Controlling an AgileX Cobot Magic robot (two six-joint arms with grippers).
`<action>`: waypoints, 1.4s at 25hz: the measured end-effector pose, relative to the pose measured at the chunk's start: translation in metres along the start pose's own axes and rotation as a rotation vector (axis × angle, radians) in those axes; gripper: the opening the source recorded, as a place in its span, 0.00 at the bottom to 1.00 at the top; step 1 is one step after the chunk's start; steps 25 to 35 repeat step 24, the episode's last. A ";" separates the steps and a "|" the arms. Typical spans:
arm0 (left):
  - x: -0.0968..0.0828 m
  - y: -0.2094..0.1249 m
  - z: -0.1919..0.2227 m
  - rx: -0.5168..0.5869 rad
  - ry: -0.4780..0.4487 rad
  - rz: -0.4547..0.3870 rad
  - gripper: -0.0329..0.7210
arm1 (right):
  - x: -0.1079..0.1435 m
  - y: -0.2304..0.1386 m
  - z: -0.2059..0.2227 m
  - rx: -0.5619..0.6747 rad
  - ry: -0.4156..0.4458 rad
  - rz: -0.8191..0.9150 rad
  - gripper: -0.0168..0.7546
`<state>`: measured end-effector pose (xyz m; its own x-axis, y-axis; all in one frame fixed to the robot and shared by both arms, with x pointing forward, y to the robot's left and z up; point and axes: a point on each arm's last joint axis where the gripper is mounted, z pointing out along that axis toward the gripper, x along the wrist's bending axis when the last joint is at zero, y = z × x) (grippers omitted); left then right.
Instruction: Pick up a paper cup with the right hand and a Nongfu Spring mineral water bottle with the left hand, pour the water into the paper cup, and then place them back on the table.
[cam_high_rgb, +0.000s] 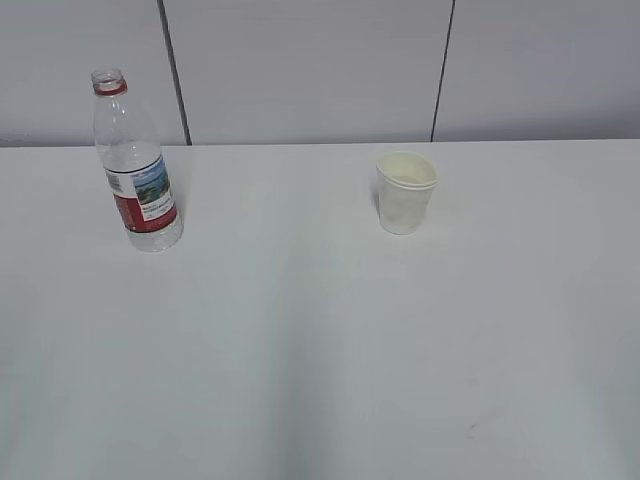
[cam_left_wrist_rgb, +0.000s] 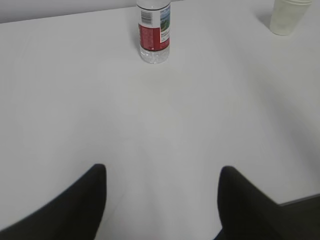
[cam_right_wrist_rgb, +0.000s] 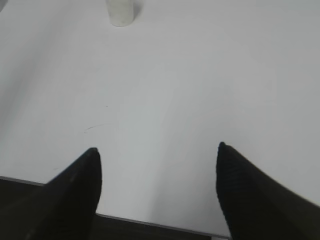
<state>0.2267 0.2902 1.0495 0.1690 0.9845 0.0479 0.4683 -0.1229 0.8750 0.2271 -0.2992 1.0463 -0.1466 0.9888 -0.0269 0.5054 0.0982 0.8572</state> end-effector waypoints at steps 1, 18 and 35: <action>0.000 0.000 0.000 0.000 0.003 -0.001 0.63 | 0.000 0.000 0.000 0.000 -0.009 0.005 0.71; 0.000 0.000 0.000 -0.002 0.010 -0.006 0.63 | 0.001 0.000 0.000 0.002 -0.050 0.029 0.71; 0.000 0.000 0.000 -0.002 0.010 -0.006 0.63 | 0.001 0.000 0.000 0.002 -0.050 0.029 0.71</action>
